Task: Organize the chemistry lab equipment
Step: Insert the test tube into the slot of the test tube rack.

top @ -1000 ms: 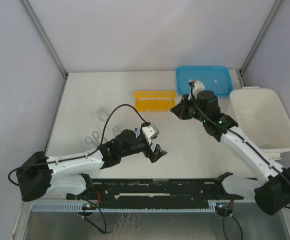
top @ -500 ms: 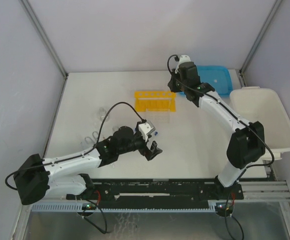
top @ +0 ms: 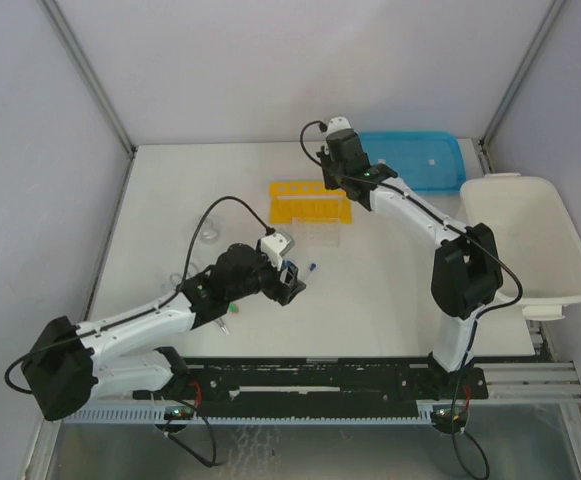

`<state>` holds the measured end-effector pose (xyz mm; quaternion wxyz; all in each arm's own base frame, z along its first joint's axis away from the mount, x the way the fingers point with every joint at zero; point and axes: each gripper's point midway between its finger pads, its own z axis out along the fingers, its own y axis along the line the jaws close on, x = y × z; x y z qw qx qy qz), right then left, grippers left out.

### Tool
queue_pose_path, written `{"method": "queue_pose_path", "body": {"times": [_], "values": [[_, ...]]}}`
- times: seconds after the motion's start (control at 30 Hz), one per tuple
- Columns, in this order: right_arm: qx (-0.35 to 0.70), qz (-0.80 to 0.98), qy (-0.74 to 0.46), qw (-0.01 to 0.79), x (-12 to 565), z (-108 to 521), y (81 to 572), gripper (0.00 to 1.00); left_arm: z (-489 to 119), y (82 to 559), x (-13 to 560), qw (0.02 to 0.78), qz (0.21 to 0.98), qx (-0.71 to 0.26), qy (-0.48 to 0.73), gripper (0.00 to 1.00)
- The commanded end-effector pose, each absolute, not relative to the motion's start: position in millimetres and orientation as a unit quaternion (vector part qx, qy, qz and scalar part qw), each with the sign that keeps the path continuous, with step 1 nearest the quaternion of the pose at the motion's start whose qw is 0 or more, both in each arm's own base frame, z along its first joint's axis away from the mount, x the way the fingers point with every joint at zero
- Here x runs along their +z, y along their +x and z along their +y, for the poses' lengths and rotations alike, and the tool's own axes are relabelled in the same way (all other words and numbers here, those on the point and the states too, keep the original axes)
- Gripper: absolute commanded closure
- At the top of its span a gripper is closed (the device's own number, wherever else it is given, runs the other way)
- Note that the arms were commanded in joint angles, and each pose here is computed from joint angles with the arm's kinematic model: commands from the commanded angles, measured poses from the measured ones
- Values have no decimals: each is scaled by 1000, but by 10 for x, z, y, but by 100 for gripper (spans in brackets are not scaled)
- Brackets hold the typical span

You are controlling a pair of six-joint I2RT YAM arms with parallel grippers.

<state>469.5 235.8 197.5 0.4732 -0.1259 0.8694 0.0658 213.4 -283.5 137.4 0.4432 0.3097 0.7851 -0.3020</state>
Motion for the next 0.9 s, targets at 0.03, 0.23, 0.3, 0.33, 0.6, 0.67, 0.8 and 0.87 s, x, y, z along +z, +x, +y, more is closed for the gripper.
{"method": "queue_pose_path", "body": {"times": [0.03, 0.23, 0.3, 0.33, 0.6, 0.67, 0.8, 0.87], "values": [[44, 860, -132, 491, 2061, 2407, 4728, 100, -2622, 2327, 1713, 513, 774, -275, 247, 25], [35, 865, -128, 483, 1960, 2386, 4711, 100, -2435, 2332, 1691, 527, 779, -256, 225, 22], [29, 869, -123, 479, 1918, 2367, 4704, 100, -2416, 2336, 1657, 524, 783, -251, 224, 22], [27, 870, -121, 477, 1899, 2357, 4695, 100, -2407, 2339, 1636, 522, 786, -248, 222, 22], [16, 877, -114, 466, 1764, 2292, 4631, 100, -2430, 2348, 1482, 503, 799, -241, 226, 21], [19, 878, -115, 464, 1731, 2308, 4624, 100, -2439, 2344, 1458, 499, 801, -241, 227, 21], [25, 879, -115, 463, 1708, 2329, 4611, 100, -2439, 2336, 1450, 497, 801, -243, 227, 21], [28, 878, -115, 464, 1714, 2335, 4606, 100, -2436, 2336, 1443, 497, 802, -242, 227, 21]]}}
